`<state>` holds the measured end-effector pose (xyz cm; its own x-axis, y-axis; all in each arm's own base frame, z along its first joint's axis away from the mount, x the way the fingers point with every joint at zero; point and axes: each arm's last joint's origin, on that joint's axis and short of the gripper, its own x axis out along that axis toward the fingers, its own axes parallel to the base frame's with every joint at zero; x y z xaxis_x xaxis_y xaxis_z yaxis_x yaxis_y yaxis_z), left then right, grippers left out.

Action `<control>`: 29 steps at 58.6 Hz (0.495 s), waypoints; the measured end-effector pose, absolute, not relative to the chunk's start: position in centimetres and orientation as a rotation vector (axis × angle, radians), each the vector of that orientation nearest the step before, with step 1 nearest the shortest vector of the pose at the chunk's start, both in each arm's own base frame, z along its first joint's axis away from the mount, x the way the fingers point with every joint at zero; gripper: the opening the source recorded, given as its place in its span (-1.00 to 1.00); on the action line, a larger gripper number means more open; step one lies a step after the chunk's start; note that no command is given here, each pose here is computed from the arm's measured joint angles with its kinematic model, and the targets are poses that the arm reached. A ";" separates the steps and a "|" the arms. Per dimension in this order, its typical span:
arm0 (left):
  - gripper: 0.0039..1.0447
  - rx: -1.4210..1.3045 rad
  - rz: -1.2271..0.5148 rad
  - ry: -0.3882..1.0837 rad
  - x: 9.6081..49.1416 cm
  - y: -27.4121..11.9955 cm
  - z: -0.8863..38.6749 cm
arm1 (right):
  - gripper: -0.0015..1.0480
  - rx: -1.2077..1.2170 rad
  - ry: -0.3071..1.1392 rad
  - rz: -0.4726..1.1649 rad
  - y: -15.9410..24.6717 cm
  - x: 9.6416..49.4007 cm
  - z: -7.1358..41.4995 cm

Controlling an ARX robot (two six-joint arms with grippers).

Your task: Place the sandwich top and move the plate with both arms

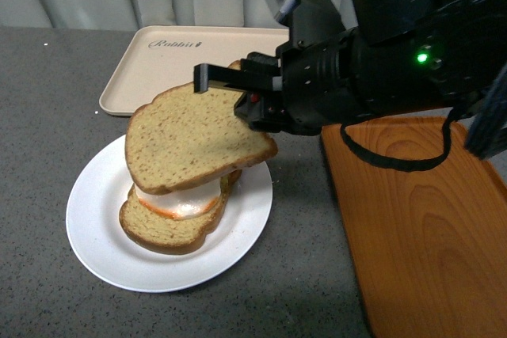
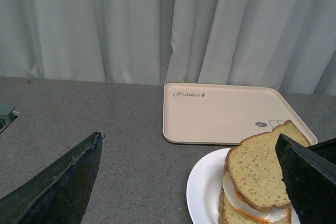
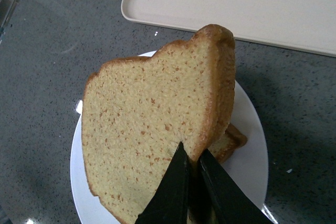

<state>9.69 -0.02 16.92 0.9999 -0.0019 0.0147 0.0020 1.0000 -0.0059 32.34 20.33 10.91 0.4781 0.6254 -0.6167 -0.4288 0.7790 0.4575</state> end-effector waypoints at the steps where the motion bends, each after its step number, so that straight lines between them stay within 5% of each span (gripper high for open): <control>1: 0.89 -0.006 -0.002 -0.015 9.7 0.0 16.9 | -0.95 0.253 0.861 0.654 20.5 32.3 10.8; 29: 0.89 -0.006 -0.002 -0.015 9.7 0.0 16.9 | -0.95 0.201 0.969 0.602 21.2 31.5 8.0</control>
<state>9.69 -0.02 16.92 0.9999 -0.0019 0.0147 0.0020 1.0000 -0.0059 31.54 21.15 7.98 0.4189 0.5631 -0.7123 -0.3888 0.8202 0.4198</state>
